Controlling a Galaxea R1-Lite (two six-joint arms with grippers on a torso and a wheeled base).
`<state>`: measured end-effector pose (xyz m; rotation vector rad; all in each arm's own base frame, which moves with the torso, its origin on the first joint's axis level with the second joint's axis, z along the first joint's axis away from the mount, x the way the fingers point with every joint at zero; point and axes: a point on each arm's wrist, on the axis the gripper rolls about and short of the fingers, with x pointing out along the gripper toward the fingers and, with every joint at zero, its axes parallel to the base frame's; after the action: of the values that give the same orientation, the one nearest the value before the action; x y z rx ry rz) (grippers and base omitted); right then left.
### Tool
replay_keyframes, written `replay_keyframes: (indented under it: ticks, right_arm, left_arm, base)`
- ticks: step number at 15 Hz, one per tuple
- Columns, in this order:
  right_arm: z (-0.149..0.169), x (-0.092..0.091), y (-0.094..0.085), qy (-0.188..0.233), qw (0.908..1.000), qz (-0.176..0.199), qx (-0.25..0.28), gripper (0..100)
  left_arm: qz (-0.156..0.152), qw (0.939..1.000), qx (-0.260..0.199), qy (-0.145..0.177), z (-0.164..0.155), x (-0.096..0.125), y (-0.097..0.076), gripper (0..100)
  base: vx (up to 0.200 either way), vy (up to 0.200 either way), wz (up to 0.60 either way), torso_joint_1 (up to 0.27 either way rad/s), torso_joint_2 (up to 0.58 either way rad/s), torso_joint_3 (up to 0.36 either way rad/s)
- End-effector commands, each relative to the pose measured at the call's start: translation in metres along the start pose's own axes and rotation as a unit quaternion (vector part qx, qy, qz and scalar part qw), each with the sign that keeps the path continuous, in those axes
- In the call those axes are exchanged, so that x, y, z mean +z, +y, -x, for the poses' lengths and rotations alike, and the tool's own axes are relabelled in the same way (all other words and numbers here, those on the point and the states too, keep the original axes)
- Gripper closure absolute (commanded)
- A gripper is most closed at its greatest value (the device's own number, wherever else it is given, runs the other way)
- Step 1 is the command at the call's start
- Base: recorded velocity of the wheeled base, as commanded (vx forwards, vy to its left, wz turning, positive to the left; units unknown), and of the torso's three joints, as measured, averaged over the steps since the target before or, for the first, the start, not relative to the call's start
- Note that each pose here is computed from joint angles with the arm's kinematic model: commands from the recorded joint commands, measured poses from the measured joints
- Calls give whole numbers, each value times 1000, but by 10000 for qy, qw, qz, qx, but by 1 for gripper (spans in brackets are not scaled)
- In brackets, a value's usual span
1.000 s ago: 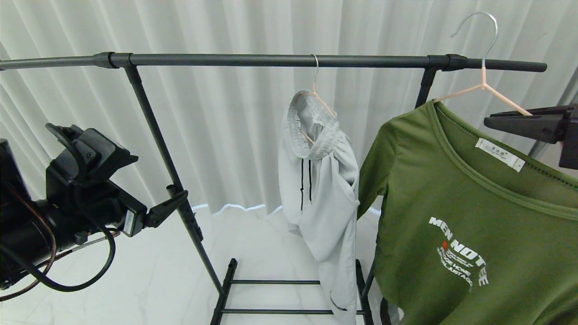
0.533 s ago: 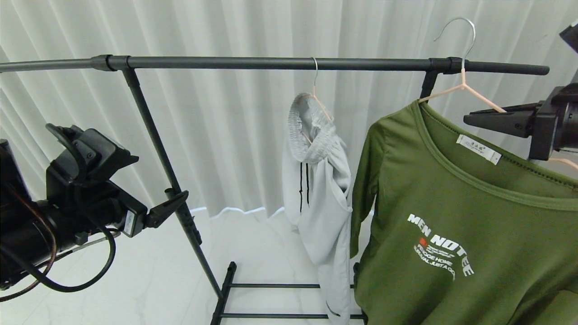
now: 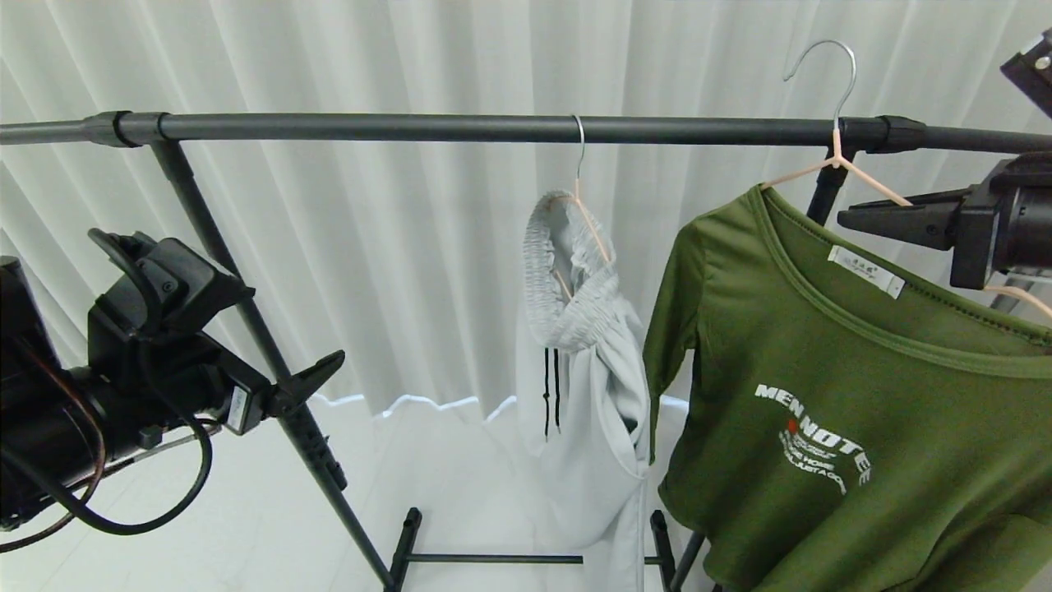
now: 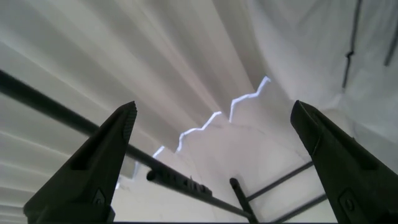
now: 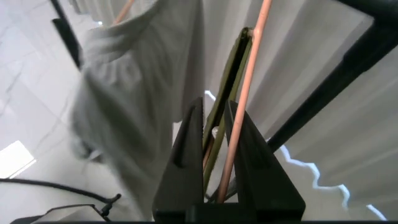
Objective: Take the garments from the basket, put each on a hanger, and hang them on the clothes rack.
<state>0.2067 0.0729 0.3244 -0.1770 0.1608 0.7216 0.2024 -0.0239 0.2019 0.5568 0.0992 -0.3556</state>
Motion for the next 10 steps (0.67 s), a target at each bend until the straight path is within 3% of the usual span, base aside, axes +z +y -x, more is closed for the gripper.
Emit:
replay_keyframes:
  ticks: [1,10]
  right_arm:
    - [-5,-2,-2,50,10000,-21,-30,100]
    - [-44,-11,-21,406,9959,-519,-618,100]
  left_arm:
    - [5,10000,-24,22,0,-1,-1,0]
    - [-53,9995,-277,-126,-2,5,-12,0]
  base:
    - [0,0,0,0,0,0]
    - [0,0,0,0,0,0]
